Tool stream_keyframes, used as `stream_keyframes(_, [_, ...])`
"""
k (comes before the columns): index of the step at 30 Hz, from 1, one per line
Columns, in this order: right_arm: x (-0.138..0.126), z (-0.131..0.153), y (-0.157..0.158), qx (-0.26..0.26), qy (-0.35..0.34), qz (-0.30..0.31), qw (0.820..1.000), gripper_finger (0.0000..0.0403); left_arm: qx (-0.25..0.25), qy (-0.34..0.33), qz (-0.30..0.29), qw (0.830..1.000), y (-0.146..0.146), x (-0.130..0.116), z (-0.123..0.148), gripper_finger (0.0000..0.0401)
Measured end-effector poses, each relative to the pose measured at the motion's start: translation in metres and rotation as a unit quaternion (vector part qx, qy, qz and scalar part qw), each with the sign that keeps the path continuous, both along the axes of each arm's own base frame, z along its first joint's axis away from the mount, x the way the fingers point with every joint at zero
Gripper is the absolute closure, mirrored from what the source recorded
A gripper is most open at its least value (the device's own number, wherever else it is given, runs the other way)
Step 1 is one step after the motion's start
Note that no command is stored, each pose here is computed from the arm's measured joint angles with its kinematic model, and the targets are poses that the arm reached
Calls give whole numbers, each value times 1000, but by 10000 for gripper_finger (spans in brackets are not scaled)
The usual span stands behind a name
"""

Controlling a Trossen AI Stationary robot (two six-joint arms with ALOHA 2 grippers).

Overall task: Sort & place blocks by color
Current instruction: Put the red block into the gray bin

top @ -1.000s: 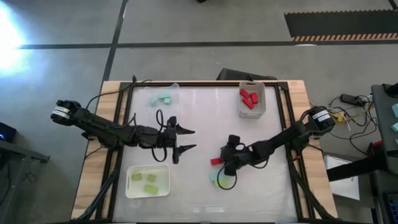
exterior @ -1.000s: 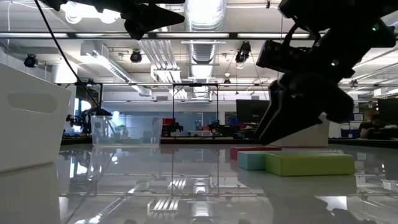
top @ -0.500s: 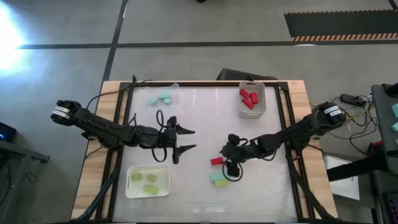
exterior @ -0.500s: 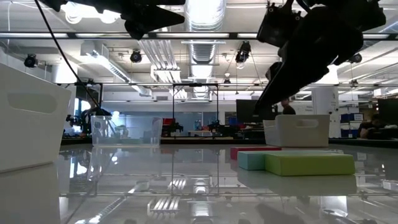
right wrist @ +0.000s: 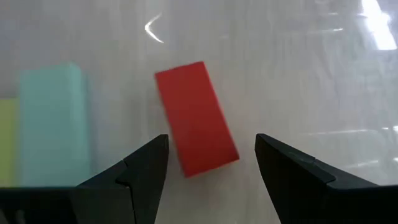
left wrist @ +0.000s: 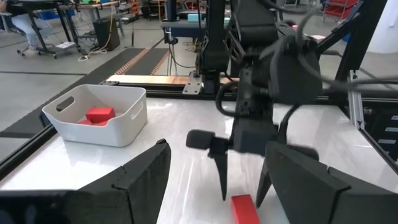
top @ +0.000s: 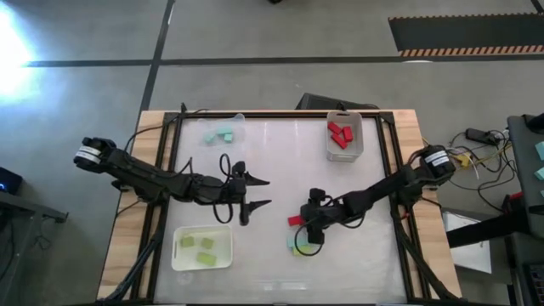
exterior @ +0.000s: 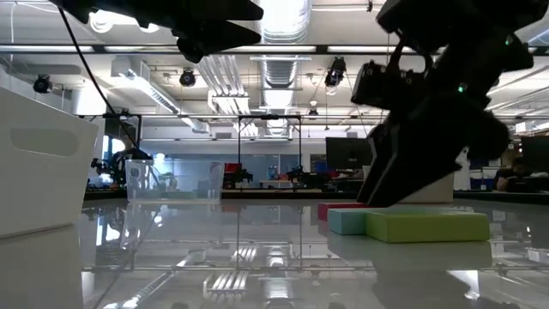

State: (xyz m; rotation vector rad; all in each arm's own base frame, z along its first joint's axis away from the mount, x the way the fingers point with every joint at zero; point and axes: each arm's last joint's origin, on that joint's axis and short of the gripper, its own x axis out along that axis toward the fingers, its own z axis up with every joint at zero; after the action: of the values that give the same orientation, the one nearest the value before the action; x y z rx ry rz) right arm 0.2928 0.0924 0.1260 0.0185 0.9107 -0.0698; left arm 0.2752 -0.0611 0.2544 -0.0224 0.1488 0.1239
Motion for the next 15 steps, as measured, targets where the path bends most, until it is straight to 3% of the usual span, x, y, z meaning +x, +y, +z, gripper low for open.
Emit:
stream_keyframes(9, [8, -19, -3, -19, 6, 5, 1000, 184, 2, -11, 0, 1000, 0, 2, 3, 155])
stream_keyframes(15, [13, -18, -3, -27, -15, 26, 999, 249, 2, -12, 0, 1000, 0, 2, 3, 155])
